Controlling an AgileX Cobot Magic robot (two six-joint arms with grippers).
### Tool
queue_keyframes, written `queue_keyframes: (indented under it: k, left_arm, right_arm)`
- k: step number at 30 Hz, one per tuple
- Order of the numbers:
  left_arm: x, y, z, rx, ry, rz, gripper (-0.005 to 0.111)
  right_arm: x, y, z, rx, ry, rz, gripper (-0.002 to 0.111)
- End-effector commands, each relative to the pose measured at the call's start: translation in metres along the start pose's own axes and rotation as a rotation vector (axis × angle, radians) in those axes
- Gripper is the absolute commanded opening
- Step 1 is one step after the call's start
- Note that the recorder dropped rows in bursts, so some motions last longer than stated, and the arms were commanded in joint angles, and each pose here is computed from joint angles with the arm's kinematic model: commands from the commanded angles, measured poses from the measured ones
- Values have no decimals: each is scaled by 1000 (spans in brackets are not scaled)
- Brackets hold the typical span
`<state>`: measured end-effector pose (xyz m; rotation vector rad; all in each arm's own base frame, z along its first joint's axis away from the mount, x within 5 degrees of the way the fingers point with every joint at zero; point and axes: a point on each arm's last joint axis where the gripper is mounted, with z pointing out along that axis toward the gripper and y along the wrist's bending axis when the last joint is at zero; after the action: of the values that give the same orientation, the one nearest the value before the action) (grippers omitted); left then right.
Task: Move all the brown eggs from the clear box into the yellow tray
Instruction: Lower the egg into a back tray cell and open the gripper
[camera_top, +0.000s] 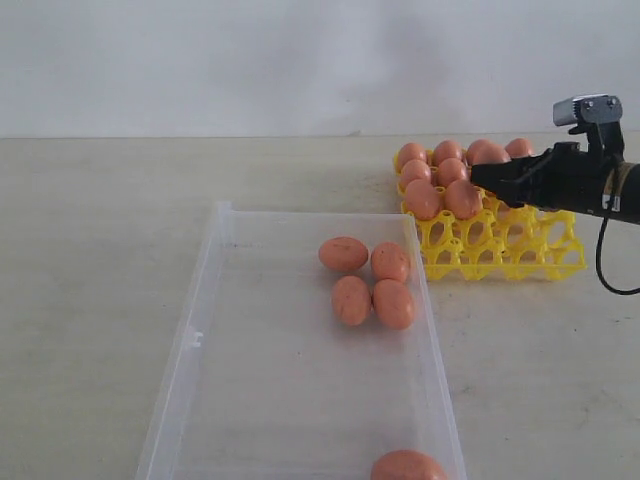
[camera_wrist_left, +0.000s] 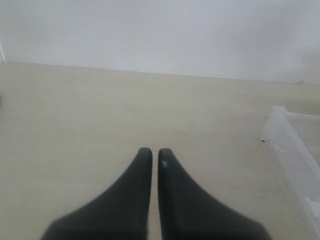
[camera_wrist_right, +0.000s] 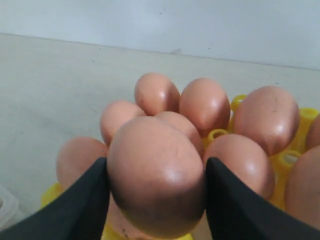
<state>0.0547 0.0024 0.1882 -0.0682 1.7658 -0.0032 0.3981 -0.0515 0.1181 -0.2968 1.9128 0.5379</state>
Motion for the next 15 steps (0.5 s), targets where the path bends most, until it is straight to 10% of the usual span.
queue_keyframes:
  k: [1, 15]
  left_arm:
    - [0, 0, 0, -2, -6, -1, 4]
    - [0, 0, 0, -2, -6, -1, 4]
  right_arm:
    - [5, -1, -1, 8, 79, -54, 0]
    - [11, -10, -2, 103, 149, -24, 0]
